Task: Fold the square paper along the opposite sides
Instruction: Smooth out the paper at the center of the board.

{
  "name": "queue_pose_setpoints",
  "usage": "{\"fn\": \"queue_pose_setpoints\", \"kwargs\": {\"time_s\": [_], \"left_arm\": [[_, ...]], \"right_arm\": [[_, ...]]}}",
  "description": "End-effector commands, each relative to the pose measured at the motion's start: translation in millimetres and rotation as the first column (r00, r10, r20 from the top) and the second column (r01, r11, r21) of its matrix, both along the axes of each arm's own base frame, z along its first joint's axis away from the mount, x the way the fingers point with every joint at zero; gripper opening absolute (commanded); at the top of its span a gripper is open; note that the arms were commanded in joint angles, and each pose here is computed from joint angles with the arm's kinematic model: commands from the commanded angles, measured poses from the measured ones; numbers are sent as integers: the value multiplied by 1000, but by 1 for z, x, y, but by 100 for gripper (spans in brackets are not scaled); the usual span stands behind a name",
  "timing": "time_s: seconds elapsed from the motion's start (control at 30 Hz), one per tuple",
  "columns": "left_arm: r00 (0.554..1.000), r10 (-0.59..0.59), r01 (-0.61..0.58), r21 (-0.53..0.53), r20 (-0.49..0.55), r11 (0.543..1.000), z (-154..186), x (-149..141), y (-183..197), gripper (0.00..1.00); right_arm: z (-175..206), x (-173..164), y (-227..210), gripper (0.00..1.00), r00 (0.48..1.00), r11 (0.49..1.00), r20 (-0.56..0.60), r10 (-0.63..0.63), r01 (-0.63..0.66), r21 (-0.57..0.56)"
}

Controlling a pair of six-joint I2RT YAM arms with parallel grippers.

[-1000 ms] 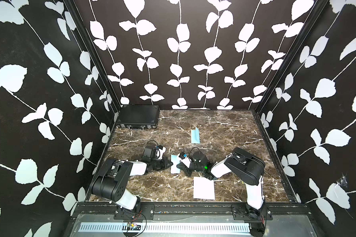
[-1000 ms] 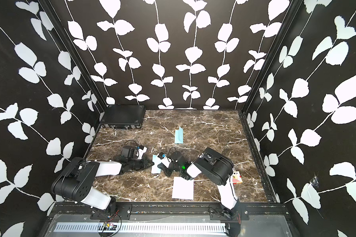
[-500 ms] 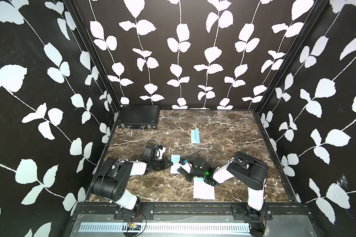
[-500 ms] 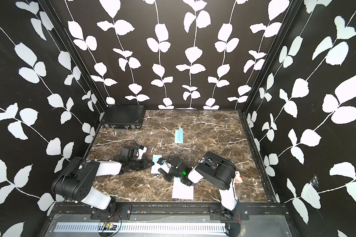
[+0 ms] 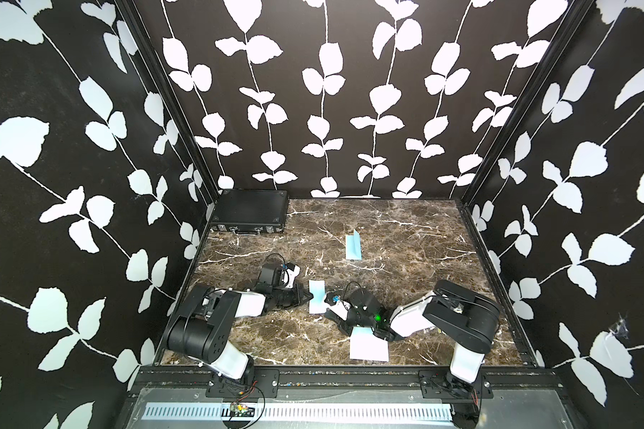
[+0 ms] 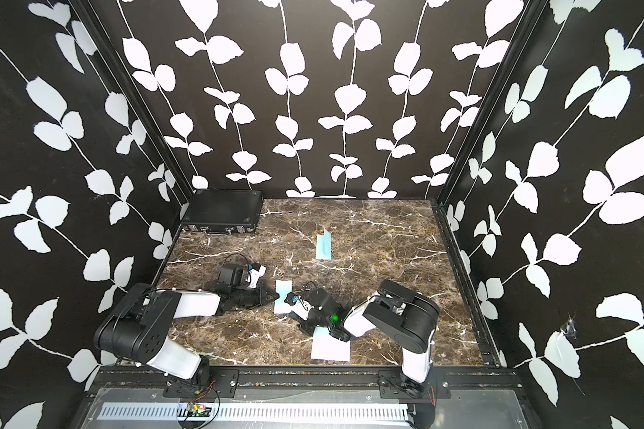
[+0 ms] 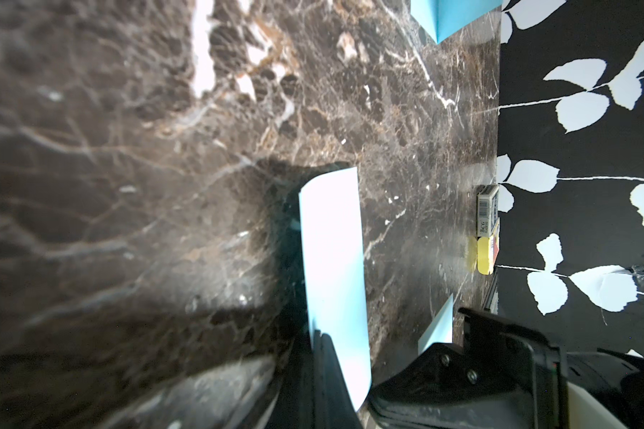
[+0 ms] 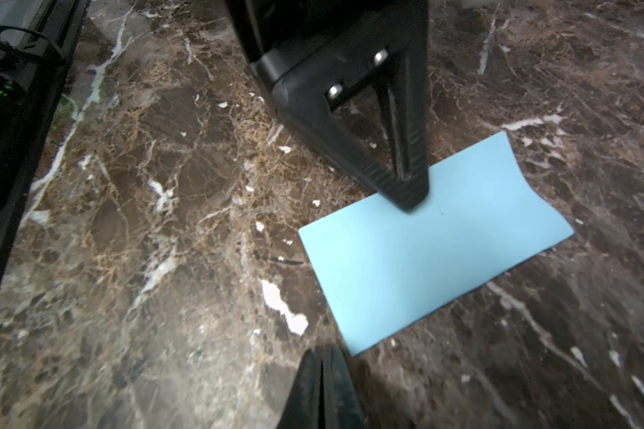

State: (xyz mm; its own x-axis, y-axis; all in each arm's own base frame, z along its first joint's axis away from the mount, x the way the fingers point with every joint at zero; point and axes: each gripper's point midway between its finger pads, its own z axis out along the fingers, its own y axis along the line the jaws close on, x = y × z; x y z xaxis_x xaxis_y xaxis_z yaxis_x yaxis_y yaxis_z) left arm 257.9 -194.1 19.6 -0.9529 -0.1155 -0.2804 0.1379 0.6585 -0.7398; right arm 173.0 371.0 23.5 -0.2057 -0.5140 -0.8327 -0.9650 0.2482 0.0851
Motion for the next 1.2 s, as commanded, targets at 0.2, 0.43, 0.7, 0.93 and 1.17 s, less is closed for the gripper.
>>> {"fn": "queue_pose_setpoints", "kwargs": {"time_s": [0.2, 0.43, 0.7, 0.93, 1.17], "left_arm": [[996, 2, 16, 180, -95, 984, -17, -13, -2, 0], [987, -116, 148, 371, -108, 917, 29, -1, -10, 0], [896, -321, 432, 440, -305, 787, 30, -16, -12, 0], [846, -401, 523, 397, -352, 754, 23, -25, -16, 0], [852, -351, 505, 438, -388, 744, 7, -11, 0, 0]], "right_arm": [[53, 23, -20, 9, 999, 996, 31, -43, 41, 74], [77, 44, -40, 7, 987, 986, 116, -111, 94, 139], [88, 55, -38, 7, 975, 972, 159, -153, 119, 202], [83, 61, -28, 6, 980, 971, 135, -147, 118, 207], [65, 78, -6, 7, 983, 965, 87, -164, 142, 220]]}}
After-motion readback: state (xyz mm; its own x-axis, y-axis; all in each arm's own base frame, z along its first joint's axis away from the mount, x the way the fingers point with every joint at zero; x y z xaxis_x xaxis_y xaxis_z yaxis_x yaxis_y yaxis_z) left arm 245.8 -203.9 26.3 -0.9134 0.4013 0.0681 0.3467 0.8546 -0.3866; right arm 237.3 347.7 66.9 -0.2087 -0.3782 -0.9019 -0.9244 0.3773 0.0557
